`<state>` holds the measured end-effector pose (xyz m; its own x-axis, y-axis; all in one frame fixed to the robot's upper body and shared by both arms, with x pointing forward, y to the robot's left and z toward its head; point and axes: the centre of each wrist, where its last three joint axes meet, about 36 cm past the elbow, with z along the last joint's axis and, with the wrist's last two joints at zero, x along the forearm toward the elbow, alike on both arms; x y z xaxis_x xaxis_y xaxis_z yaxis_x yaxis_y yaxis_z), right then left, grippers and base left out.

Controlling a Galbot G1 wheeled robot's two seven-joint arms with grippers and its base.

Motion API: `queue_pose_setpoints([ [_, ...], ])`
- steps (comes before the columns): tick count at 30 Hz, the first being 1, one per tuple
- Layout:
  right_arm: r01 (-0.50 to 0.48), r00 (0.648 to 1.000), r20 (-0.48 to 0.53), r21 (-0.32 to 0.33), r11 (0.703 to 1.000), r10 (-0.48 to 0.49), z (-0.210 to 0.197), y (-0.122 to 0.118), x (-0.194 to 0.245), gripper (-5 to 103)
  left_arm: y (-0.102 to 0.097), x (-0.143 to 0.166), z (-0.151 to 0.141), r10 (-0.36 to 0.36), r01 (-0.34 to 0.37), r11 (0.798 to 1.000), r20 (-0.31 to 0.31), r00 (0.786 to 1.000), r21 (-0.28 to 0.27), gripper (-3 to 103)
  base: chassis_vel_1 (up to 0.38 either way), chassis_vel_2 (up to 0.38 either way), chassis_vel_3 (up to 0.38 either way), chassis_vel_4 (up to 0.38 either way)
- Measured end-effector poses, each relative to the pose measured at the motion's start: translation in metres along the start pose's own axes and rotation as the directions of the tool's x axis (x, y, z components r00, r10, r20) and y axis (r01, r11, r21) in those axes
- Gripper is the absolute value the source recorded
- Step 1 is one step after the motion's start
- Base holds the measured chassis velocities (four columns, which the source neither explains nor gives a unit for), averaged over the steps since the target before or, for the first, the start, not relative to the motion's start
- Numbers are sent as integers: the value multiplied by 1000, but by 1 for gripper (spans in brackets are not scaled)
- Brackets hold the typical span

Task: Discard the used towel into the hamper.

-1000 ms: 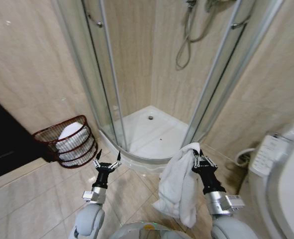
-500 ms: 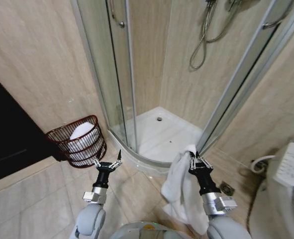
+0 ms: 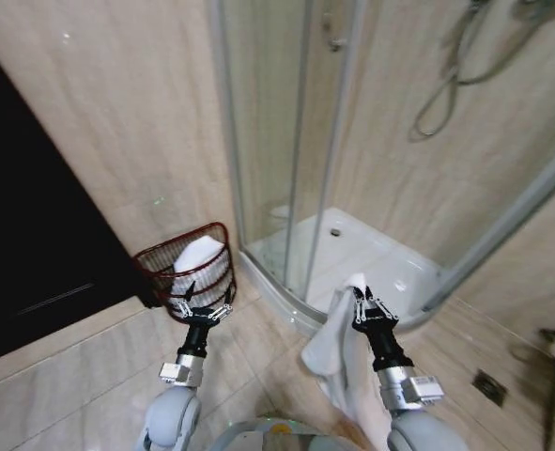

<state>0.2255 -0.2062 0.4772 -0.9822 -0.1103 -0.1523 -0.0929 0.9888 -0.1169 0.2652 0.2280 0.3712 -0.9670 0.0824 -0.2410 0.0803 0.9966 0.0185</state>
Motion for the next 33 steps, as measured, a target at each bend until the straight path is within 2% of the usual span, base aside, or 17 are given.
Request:
queue_pose_setpoints([
  [14,14,1000,9,0,1000,-14,4,2,-1,5,-2,2,5,1,-1,1000,-2,1000,-2,100,83,70,118,132],
  [20,-15,1000,1,22,1000,15,6,1,-3,5,0,1,11,-9,10,1000,32,999,-6,100,118,144,104,81],
  [33,-20,999,-27,40,999,21,12,2,-4,5,0,2,11,-6,7,1000,34,999,-8,100,9,10,6,9],
])
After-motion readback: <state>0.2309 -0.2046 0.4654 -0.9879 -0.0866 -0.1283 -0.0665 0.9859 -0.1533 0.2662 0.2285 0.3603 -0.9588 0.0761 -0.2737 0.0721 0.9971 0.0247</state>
